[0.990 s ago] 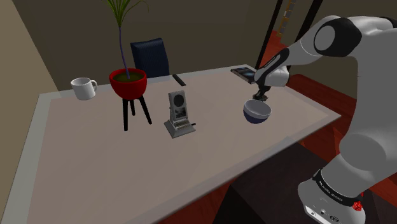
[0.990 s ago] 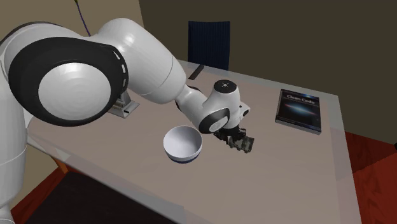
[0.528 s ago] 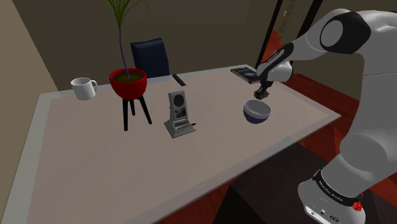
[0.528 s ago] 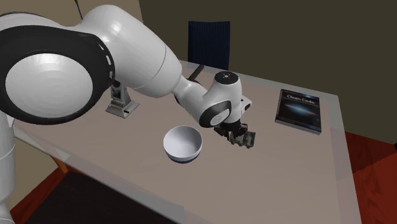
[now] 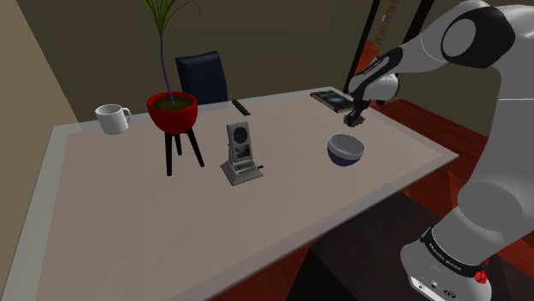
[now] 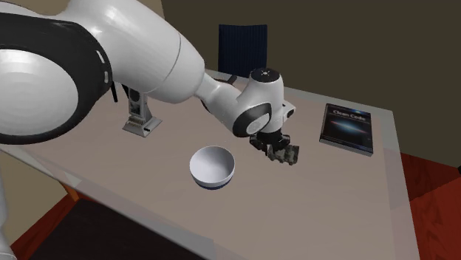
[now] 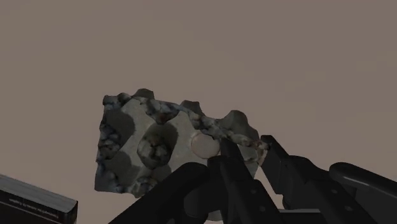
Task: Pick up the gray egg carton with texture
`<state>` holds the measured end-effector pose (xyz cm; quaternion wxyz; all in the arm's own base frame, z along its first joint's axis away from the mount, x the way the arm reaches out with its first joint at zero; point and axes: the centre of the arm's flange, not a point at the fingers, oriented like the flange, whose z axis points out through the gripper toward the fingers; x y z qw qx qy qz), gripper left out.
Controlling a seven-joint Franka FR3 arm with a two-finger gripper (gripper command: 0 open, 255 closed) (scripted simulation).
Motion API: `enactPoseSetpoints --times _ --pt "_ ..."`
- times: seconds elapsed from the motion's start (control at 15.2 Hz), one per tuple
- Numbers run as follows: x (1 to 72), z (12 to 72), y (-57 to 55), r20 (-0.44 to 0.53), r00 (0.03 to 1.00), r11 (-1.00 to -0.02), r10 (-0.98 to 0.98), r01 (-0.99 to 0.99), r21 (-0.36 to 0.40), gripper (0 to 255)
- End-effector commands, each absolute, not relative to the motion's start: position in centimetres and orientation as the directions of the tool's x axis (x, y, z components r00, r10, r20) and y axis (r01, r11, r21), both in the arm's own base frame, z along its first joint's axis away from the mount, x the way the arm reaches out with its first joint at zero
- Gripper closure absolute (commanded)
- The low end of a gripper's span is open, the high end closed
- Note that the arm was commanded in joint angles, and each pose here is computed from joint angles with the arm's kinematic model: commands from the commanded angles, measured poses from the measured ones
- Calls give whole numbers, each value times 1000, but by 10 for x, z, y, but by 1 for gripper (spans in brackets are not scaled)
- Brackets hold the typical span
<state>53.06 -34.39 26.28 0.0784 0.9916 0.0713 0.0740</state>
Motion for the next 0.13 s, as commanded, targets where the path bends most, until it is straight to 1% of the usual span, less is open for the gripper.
enactPoseSetpoints --times 0.0,0.07 --pt "529 269 -344 135 979 -978 153 130 166 255" --pt "529 269 -344 135 979 -978 153 130 166 255"
